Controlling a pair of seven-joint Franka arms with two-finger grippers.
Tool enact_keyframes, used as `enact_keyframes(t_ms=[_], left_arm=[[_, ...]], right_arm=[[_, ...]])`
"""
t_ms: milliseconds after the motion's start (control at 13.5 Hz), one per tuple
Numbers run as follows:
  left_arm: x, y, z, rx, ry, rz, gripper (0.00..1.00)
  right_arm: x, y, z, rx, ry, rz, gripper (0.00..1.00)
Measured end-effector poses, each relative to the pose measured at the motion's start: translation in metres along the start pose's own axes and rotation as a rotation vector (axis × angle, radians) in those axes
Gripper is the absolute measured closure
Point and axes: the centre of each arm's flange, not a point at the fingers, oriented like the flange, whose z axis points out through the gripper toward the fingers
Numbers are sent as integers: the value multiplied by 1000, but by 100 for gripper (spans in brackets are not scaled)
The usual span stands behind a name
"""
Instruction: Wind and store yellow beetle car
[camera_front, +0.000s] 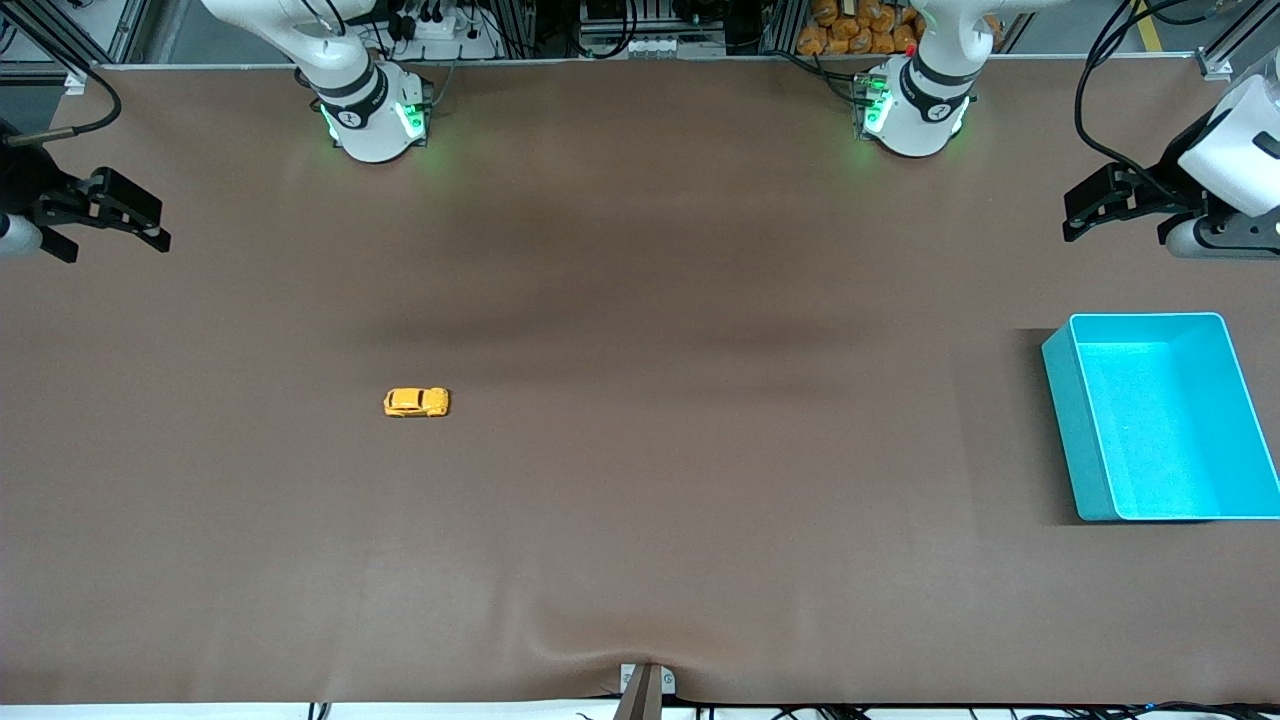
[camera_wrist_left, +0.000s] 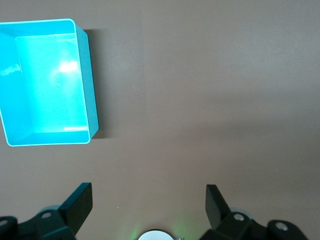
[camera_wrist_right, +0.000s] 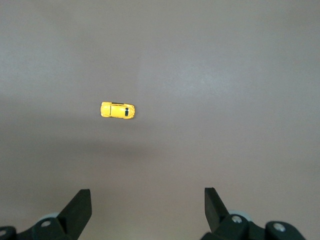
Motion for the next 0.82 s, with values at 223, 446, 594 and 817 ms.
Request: enact_keyframes(t_ms=[223,446,594,817], left_arm=[[0,0,0,0,0,0,0],[0,0,0,0,0,0,0],[0,0,0,0,0,0,0],[0,0,0,0,0,0,0]], right_arm=[[0,-1,0,8,1,0,0],[0,-5,-3,9,7,-8,0],[1,-8,-5,9,10,-13,0],[1,-9,-5,9,10,-15,0]])
